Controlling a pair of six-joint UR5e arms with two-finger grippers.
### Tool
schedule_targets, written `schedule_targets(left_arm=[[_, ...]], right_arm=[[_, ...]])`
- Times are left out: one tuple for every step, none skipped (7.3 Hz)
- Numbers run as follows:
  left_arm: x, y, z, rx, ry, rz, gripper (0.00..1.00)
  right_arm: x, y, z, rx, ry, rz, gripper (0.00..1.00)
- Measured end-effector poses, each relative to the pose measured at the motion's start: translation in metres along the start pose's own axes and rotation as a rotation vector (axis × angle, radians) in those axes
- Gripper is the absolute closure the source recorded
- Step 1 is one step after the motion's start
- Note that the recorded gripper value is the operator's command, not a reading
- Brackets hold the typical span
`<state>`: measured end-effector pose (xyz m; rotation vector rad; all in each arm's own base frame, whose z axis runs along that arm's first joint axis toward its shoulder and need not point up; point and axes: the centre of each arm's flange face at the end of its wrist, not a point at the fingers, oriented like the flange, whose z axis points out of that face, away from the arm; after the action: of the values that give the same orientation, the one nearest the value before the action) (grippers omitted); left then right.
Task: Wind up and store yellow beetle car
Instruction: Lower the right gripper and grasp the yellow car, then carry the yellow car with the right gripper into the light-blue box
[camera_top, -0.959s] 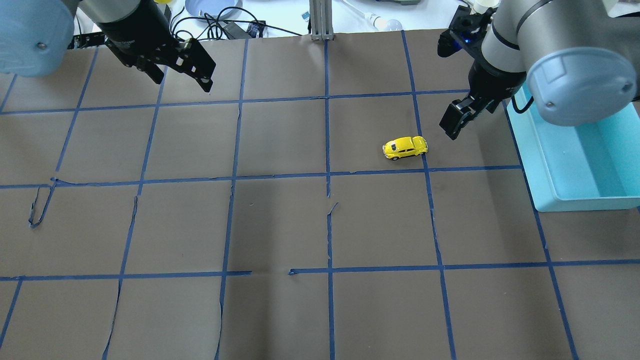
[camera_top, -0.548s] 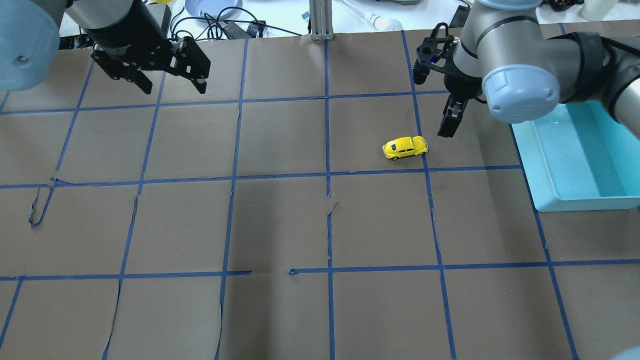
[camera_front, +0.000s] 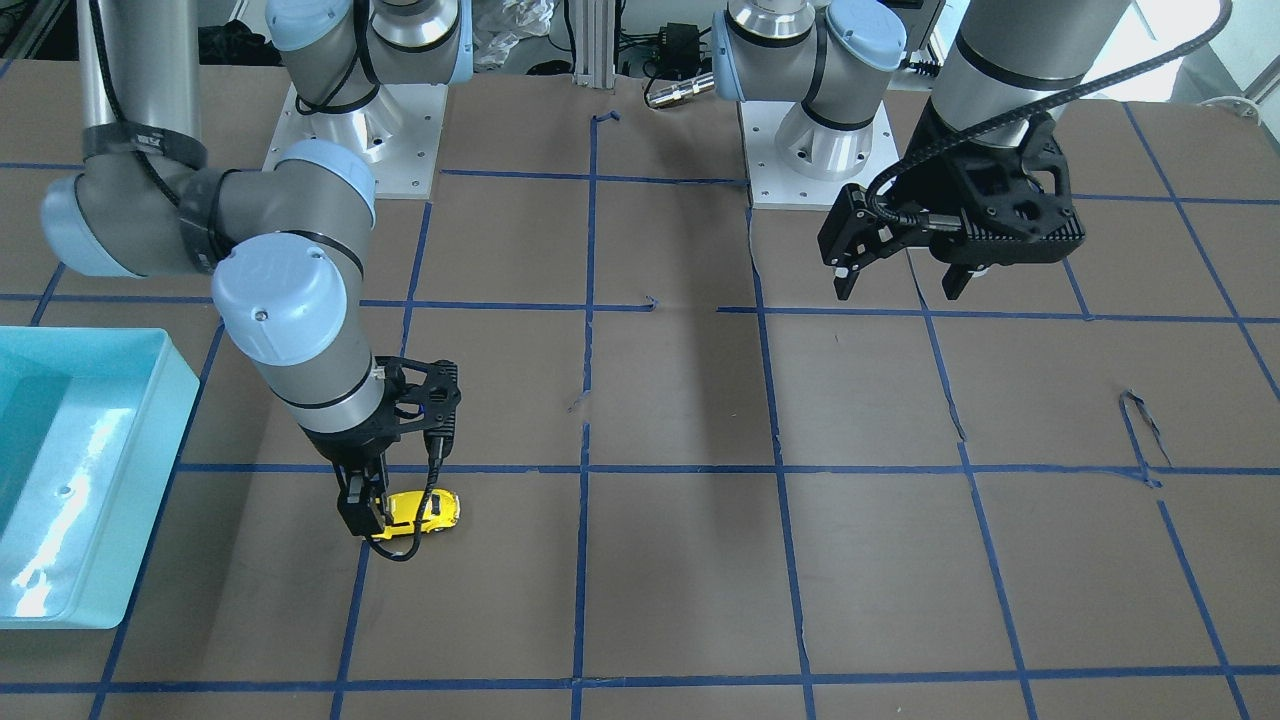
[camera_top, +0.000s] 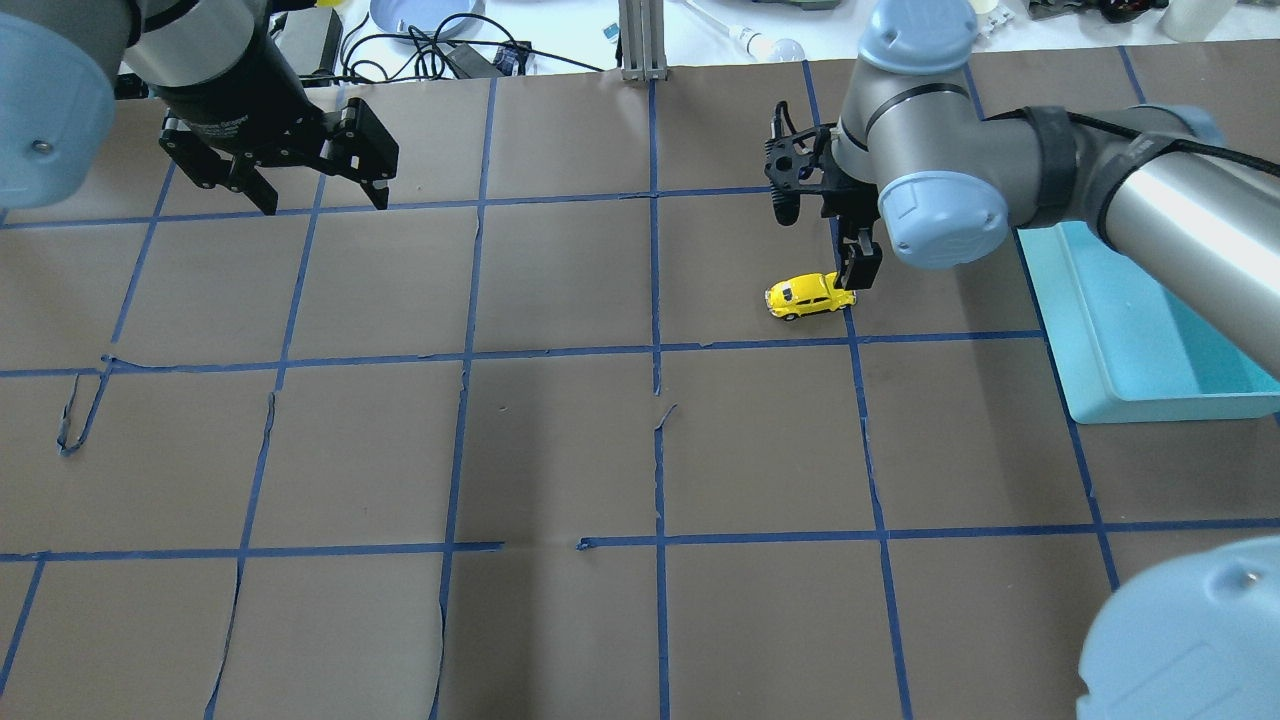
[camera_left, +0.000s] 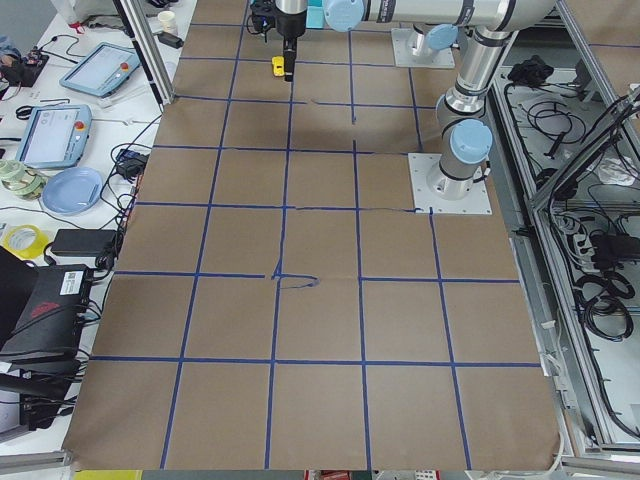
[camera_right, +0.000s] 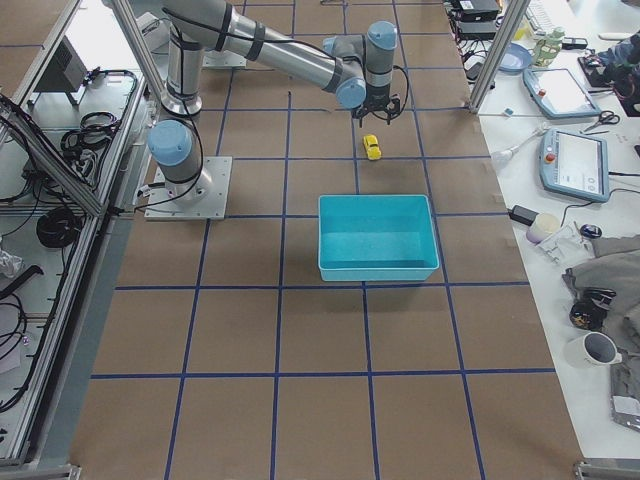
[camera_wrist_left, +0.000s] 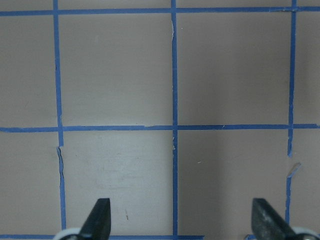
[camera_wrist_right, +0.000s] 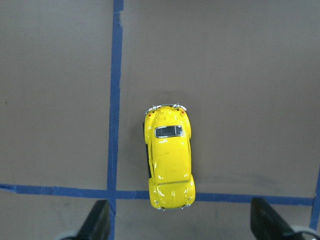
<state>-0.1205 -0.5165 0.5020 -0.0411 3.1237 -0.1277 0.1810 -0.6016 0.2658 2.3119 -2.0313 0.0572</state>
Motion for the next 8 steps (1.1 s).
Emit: schedule_targets(left_arm=[[0.0,0.0,0.0,0.001,-0.002,-0.002,0.0],[-0.001,0.0,0.0,0.004,-0.002,-0.003,0.0],[0.0,-0.001,0.0,0.006,-0.002,-0.002,0.0],[0.0,-0.001,0.0,0.007,-0.003,0.0,0.0],[-0.001,-0.001,0.0,0.007,-0.003,0.001,0.0],[-0.001,-0.001,0.0,0.008,-0.003,0.002,0.0],[-0.001,-0.001,0.0,0.009,-0.003,0.002,0.0],[-0.001,-0.001,0.0,0.009,-0.003,0.001,0.0]], right_arm=[[0.003,-0.005,0.016,0.001,-0.003,-0.069,0.0],[0.005,-0.007,0.027,0.001,-0.007,-0.111,0.0],[0.007,-0.007,0.039,0.001,-0.014,-0.128,0.0],[0.009,-0.007,0.051,0.0,-0.022,-0.134,0.0],[0.009,-0.007,0.058,-0.003,-0.03,-0.134,0.0],[0.008,-0.007,0.064,-0.006,-0.038,-0.134,0.02],[0.006,-0.007,0.068,-0.007,-0.047,-0.132,0.11],[0.005,-0.006,0.073,-0.008,-0.055,-0.129,0.35]])
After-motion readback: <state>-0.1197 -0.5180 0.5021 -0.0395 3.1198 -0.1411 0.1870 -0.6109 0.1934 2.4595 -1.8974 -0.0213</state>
